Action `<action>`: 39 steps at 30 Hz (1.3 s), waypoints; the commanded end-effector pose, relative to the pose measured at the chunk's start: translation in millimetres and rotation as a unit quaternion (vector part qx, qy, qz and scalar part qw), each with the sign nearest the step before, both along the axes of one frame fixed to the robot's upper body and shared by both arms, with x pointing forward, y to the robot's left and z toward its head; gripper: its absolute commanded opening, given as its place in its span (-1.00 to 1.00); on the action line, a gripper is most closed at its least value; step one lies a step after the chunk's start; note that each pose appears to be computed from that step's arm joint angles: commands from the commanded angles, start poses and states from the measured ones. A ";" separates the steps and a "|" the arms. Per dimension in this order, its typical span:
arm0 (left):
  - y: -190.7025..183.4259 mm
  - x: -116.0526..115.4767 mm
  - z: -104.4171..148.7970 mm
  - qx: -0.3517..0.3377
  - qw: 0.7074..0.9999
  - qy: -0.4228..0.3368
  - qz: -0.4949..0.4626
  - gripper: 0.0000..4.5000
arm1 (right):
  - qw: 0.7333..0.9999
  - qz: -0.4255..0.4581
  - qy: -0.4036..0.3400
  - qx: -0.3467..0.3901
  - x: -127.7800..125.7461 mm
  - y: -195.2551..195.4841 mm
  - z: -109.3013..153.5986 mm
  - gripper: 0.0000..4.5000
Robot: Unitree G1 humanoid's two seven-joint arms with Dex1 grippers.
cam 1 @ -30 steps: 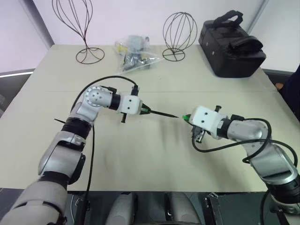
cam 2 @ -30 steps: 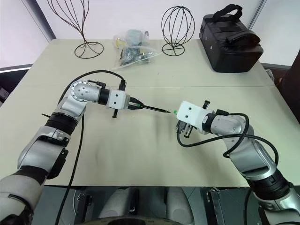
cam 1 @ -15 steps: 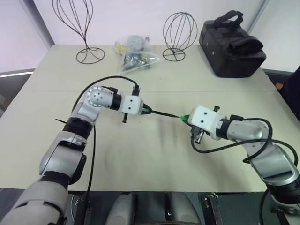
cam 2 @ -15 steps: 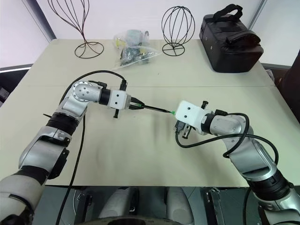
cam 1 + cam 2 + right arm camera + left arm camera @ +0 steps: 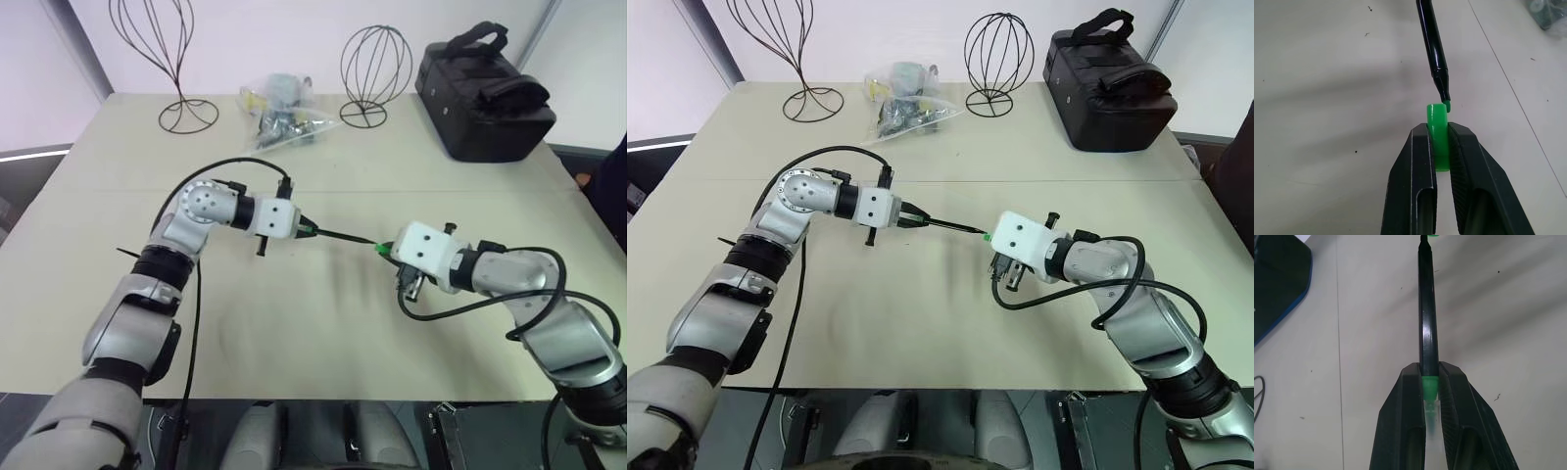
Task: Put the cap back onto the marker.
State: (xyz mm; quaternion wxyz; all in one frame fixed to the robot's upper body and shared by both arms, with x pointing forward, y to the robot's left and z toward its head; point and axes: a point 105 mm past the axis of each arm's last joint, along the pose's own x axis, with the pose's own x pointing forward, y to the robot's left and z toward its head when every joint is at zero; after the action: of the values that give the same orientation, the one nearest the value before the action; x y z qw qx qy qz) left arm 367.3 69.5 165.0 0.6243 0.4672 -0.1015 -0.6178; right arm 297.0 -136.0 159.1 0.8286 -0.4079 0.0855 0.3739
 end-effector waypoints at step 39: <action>-6.5 -4.8 14.7 -0.006 1.000 -0.016 -0.015 -1.00 | 1.000 0.009 -0.026 0.001 0.1 1.4 13.2 -0.98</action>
State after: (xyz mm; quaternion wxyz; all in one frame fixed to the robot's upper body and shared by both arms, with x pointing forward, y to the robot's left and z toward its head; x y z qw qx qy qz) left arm 365.1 68.1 169.3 0.6185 0.4715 -0.0982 -0.6208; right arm 297.0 -139.2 160.5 0.8264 -0.4123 0.0849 0.3741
